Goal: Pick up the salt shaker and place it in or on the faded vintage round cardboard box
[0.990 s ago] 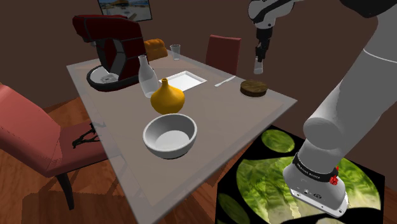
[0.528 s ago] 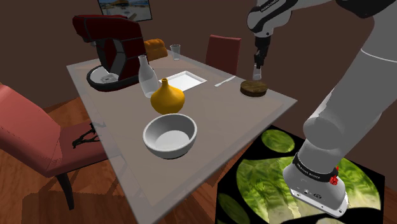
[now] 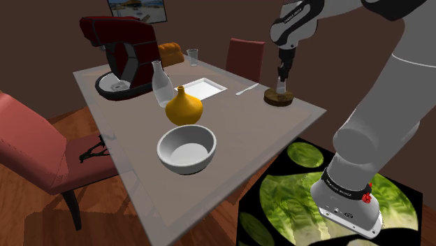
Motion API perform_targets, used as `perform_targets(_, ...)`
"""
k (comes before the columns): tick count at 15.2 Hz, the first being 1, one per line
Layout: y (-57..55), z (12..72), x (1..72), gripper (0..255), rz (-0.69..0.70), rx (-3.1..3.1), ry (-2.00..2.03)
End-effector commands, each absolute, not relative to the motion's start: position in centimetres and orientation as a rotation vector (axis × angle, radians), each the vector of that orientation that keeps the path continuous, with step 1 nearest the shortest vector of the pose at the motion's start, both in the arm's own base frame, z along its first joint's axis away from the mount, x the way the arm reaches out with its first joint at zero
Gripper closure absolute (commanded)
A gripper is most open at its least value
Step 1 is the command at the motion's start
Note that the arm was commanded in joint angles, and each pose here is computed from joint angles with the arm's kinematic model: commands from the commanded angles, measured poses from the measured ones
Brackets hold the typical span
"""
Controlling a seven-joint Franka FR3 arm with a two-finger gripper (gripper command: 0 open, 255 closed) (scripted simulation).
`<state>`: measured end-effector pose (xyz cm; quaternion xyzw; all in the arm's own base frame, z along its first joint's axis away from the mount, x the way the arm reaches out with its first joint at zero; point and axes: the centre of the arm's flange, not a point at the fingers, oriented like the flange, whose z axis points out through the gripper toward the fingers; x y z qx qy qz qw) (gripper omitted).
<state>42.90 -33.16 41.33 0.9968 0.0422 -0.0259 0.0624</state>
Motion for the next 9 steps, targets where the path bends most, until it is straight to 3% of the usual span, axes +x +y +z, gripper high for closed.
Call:
perform_targets(1,-33.15,41.22,42.91,255,-0.078,3.013,0.127)
perform_targets(6,-33.15,41.22,42.91,255,-0.078,3.013,0.127)
perform_targets(7,-33.15,41.22,42.91,0,-0.078,3.013,0.127)
perform_targets(9,-33.15,41.22,42.91,0,-0.078,3.013,0.127)
